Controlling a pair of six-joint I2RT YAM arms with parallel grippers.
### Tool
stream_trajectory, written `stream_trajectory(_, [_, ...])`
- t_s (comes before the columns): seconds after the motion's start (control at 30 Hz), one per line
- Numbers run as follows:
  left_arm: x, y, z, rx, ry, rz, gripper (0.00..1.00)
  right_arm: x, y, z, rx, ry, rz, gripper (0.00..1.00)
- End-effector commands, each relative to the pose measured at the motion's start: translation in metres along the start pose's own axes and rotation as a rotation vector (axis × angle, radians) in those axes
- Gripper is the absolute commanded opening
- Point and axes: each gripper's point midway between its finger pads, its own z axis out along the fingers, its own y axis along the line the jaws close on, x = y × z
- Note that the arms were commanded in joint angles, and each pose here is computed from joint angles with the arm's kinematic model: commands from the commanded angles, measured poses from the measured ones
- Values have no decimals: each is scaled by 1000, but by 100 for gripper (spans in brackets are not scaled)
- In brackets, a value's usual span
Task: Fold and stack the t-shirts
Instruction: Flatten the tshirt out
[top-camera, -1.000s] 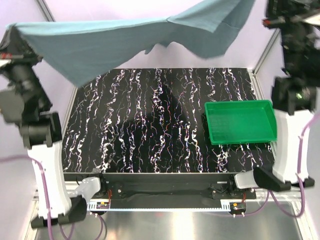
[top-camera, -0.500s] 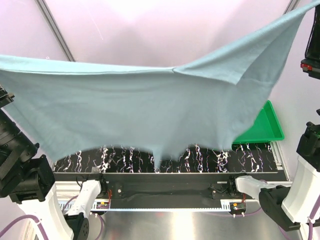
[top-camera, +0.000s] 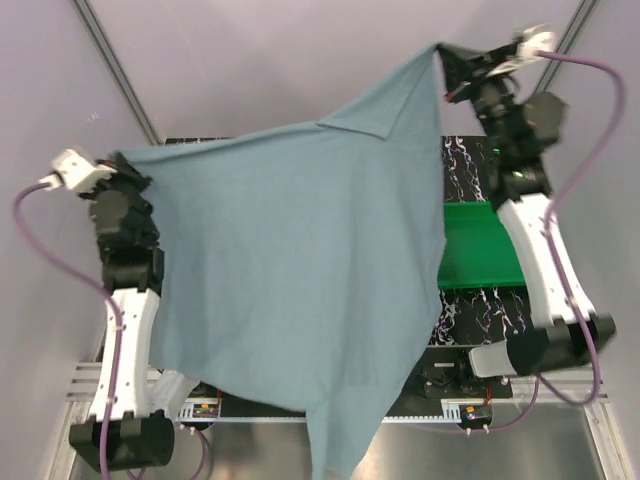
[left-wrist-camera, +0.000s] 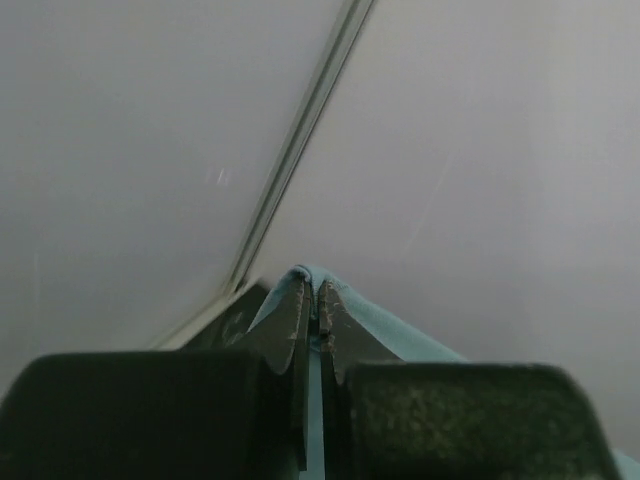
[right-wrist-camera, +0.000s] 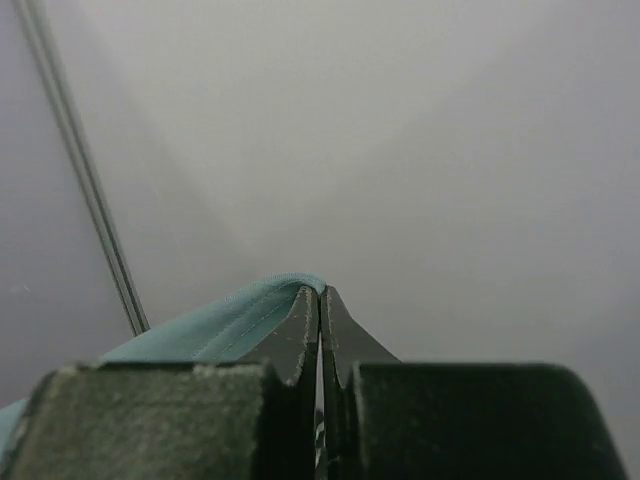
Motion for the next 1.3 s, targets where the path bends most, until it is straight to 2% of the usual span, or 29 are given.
stream_trajectory(0.0, [56,35,6,-123,26,-7,0,87,-36,18,80,52,49,0])
stream_trajectory(0.03, [97,54,2,-166,93,29,0,115,-44,19,96,89,65,0])
stream_trajectory(0.07, [119,61,9,-185,110,39,0,164,-55,23,112,157,90,0])
stream_trajectory(0.13, [156,76,14,-248,174,55,0,204,-65,25,125,188,113,0])
stream_trajectory(0.17, [170,79,18,-261,203,62,0,249,-74,25,141,249,143,0])
stream_trajectory(0.2, [207,87,25,-284,277,97,0,270,-77,25,144,274,165,0])
stream_trajectory(0.23, [214,79,38,-266,285,76,0,279,-80,32,137,275,174,0])
stream_trajectory(0.27, [228,79,47,-272,321,89,0,321,-86,30,149,332,206,0])
stream_trajectory(0.3, [262,87,53,-292,396,132,0,339,-89,29,152,365,218,0])
stream_trajectory(0.33, [282,94,55,-315,456,166,0,335,-90,44,134,348,218,0])
stream_trajectory(0.37, [277,90,75,-327,439,156,0,370,-95,40,141,405,226,0])
stream_trajectory(0.4, [286,95,80,-344,460,161,0,385,-98,39,150,439,235,0])
stream_trajectory(0.43, [316,105,81,-357,535,174,0,378,-101,53,146,415,229,0])
stream_trajectory(0.47, [314,111,92,-378,525,156,0,404,-106,48,156,456,244,0])
stream_trajectory(0.53, [336,121,95,-400,572,124,0,405,-105,64,132,464,258,0])
stream_trajectory(0.57, [340,128,98,-414,583,117,0,430,-107,59,138,506,270,0])
stream_trajectory(0.6, [337,119,111,-392,576,92,0,424,-108,70,136,504,269,0])
stream_trajectory(0.63, [353,115,127,-375,624,120,0,437,-113,76,155,535,290,0])
stream_trajectory(0.7, [371,127,121,-414,687,146,0,461,-116,66,175,588,313,0])
stream_trajectory(0.73, [367,121,132,-409,673,131,0,449,-116,77,171,561,312,0])
stream_trajectory(0.8, [379,132,129,-445,728,138,0,466,-117,68,188,614,338,0])
stream_trajectory(1.03, [386,127,140,-435,793,114,0,474,-106,52,232,700,448,0])
stream_trajectory(1.27, [389,127,137,-445,864,81,0,462,-94,39,300,791,562,0])
